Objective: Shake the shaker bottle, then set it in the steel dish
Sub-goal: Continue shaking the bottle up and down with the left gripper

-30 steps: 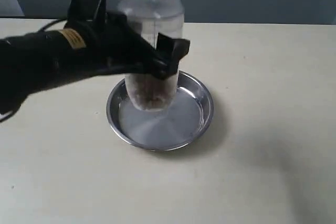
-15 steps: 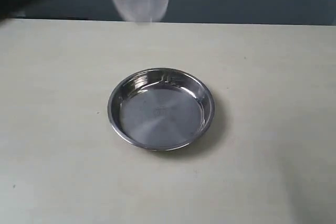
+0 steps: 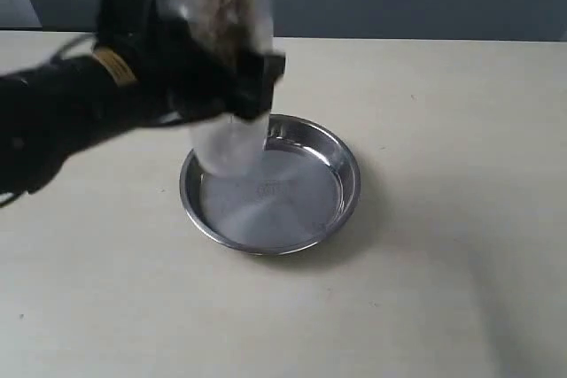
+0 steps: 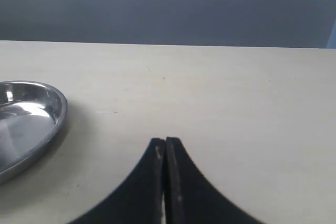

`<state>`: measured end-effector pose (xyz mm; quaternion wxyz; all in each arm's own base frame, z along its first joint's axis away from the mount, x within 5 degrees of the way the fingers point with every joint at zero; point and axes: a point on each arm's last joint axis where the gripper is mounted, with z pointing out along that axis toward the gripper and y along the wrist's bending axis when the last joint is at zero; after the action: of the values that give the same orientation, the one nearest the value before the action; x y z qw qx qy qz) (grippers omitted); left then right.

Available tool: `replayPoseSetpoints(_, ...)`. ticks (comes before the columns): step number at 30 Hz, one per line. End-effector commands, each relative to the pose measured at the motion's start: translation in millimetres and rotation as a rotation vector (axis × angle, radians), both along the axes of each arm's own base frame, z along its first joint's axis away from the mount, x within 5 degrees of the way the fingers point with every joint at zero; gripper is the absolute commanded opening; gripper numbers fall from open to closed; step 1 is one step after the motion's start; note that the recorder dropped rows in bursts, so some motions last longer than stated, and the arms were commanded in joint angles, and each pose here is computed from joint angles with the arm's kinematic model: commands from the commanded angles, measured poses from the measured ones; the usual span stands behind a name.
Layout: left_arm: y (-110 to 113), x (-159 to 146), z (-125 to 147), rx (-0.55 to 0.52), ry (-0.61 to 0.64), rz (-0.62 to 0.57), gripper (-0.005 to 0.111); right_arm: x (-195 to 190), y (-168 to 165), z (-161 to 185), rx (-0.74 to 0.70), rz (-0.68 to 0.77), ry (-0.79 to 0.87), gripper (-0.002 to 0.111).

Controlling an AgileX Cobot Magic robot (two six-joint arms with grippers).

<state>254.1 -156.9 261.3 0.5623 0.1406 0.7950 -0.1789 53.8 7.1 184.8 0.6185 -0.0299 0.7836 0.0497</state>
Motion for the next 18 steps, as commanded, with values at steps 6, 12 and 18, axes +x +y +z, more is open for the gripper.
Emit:
replayPoseSetpoints(6, 0, -8, 42, 0.075, -0.129, -0.1, 0.0, 0, 0, 1, 0.0, 0.003, -0.015, -0.001)
replayPoseSetpoints(12, -11, -16, 31, -0.062, -0.136, -0.075, 0.0, 0, 0, 1, 0.0, 0.003, -0.015, -0.001)
replayPoseSetpoints(18, -7, -22, 62, -0.133, -0.298, -0.069, 0.0, 0, 0, 1, 0.0, 0.003, -0.015, -0.001)
